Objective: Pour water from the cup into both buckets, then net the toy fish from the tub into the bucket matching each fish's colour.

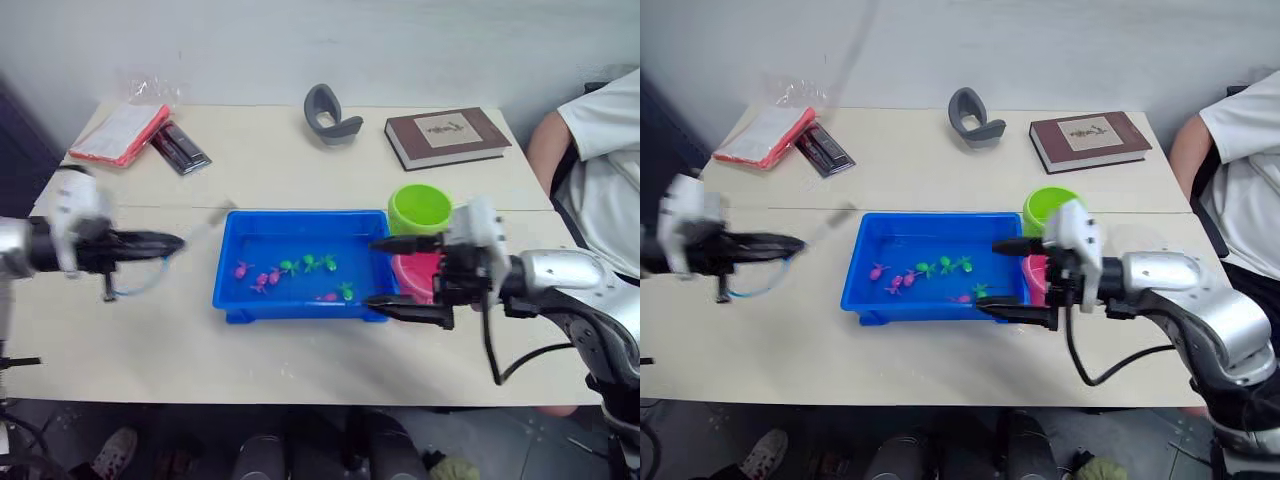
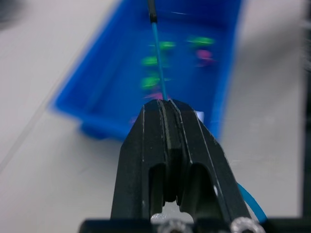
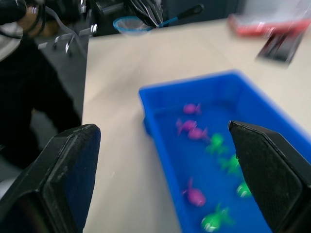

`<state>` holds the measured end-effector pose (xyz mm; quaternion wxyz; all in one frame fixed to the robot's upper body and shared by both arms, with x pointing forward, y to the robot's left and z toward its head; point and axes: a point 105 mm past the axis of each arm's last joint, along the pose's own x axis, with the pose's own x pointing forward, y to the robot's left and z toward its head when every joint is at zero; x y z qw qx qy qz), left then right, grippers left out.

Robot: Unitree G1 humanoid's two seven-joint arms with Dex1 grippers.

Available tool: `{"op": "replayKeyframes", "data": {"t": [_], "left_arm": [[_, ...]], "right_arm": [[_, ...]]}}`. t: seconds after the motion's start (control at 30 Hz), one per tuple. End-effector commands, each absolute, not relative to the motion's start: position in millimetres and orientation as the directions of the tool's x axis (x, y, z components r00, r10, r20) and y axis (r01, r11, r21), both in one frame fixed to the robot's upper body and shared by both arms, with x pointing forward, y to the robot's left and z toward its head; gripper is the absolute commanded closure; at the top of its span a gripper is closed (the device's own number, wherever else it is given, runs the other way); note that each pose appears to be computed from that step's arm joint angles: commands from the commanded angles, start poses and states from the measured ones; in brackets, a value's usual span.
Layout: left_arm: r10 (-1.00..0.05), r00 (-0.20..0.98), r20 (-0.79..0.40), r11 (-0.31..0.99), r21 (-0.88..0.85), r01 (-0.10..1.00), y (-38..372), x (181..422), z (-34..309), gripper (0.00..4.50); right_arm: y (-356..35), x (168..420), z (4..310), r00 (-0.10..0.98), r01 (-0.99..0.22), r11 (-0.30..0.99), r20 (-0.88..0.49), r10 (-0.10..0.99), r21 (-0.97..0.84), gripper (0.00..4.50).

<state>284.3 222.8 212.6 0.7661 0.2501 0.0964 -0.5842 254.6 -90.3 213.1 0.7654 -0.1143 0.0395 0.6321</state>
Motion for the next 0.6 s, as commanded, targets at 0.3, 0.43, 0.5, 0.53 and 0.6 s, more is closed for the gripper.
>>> {"op": "replayKeyframes", "data": {"t": [0.3, 0.43, 0.5, 0.53, 0.6], "left_arm": [[-0.823, -0.004, -0.568, -0.143, 0.2, 0.969, 136, 281, 198, 4.44], [-0.837, -0.004, -0.548, -0.143, 0.212, 0.967, 122, 285, 198, 4.44], [-0.839, -0.017, -0.544, -0.153, 0.207, 0.966, 119, 284, 198, 4.44], [-0.839, -0.019, -0.543, -0.155, 0.206, 0.966, 118, 283, 198, 4.44], [-0.835, -0.025, -0.549, -0.166, 0.207, 0.964, 118, 282, 197, 4.44]], "right_arm": [[-52, 265, 206, 0.152, -0.988, 0.15, -0.27, 0.951, -0.029, 0.0], [-40, 263, 202, 0.133, -0.99, 0.139, -0.28, 0.951, 0.001, 0.0], [-37, 261, 200, 0.115, -0.992, 0.126, -0.291, 0.95, 0.019, 0.0], [-36, 259, 199, 0.106, -0.993, 0.119, -0.296, 0.949, 0.026, 0.0], [-35, 259, 197, 0.097, -0.993, 0.114, -0.304, 0.948, 0.036, 0.0]]}}
